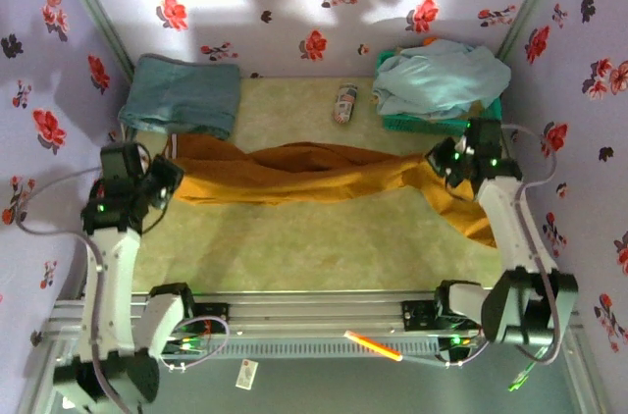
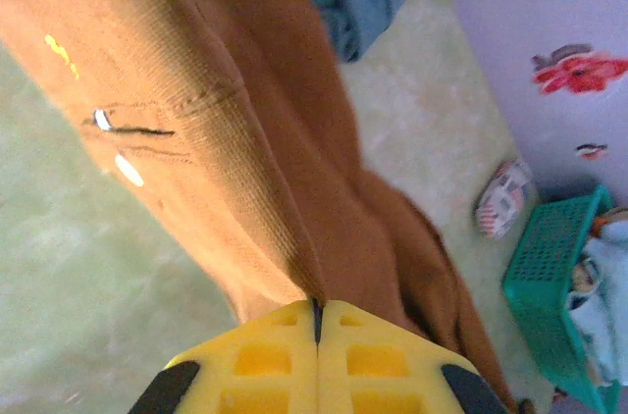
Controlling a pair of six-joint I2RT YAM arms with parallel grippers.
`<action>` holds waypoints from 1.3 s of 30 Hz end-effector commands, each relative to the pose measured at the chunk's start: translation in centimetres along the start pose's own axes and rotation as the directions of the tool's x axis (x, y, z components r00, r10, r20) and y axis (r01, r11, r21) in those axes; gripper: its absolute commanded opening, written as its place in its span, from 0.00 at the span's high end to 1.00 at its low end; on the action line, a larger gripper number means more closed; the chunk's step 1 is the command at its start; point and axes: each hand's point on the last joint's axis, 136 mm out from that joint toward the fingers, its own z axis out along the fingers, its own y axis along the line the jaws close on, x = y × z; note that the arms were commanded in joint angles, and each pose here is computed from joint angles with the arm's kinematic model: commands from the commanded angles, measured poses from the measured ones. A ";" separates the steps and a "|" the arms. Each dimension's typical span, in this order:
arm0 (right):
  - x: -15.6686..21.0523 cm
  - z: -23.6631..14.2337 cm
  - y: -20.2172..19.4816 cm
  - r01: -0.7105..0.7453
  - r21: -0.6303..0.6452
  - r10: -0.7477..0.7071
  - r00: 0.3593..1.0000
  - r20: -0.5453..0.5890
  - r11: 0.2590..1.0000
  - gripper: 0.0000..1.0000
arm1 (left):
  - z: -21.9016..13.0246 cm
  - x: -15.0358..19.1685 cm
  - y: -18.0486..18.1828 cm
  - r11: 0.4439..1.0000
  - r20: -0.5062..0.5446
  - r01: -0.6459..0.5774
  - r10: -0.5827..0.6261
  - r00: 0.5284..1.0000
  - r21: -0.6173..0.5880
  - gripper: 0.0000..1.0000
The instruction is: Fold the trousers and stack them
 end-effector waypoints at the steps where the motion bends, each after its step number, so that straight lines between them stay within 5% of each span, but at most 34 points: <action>1: -3.0 -2.2 2.9 0.037 -0.061 -0.034 0.999 0.043 0.997 1.00 | -2.8 -4.0 -5.6 0.989 0.106 -0.088 0.075 0.991 0.120 1.00; 7: -1.7 -5.9 3.3 0.034 -0.133 -0.021 0.994 0.103 0.991 1.00 | -6.3 -2.4 -3.8 0.992 0.108 -0.108 0.101 0.989 0.065 1.00; 16: 8.3 -8.1 -2.8 0.025 -0.096 -0.031 0.998 -0.058 0.995 1.00 | -8.4 7.8 4.9 0.998 -0.099 -0.060 0.057 0.993 -0.020 0.99; 18: 11.0 -8.9 -4.8 0.005 -0.076 -0.011 0.996 -0.084 0.997 1.00 | -8.9 9.5 5.7 0.999 -0.128 -0.049 0.049 0.991 0.002 0.56; 19: 11.9 -9.1 -5.2 -0.008 -0.080 0.000 0.996 -0.094 0.997 1.00 | -9.3 9.9 5.8 0.999 -0.120 -0.042 0.044 0.992 0.025 0.47; 20: 13.0 -9.7 -5.7 -0.020 -0.095 0.010 0.995 -0.098 0.995 0.92 | -10.0 10.1 5.6 0.998 -0.102 -0.032 0.038 0.994 0.055 0.38; 21: 14.0 -10.1 -6.0 -0.018 -0.088 0.008 0.994 -0.113 0.996 0.71 | -10.8 10.1 5.0 0.995 -0.084 -0.027 0.035 0.996 0.091 0.29; 22: 14.7 -10.3 -6.4 -0.004 -0.070 -0.005 0.991 -0.134 0.998 0.65 | -11.9 9.9 4.2 0.991 -0.058 -0.029 0.037 0.998 0.130 0.22; 27: 15.8 -12.7 -6.3 0.078 -0.086 -0.086 0.992 -0.094 0.993 0.46 | -16.0 8.0 -0.3 0.967 0.003 -0.053 0.054 0.999 0.249 0.21; 32: 13.6 -13.8 -4.9 0.110 -0.103 -0.108 0.994 0.028 0.989 0.45 | -11.4 6.5 -1.8 0.962 -0.057 -0.003 0.019 0.998 0.272 0.27; 35: 12.0 -10.9 -2.3 0.053 -0.204 -0.057 0.998 -0.015 0.978 0.57 | -5.7 5.7 -1.5 0.961 -0.097 0.066 -0.042 0.994 0.269 0.32; 39: 10.0 -6.5 -0.9 0.063 -0.180 -0.067 0.998 -0.018 0.982 0.66 | 1.1 6.6 -0.9 0.975 -0.140 0.068 -0.039 0.989 0.212 0.38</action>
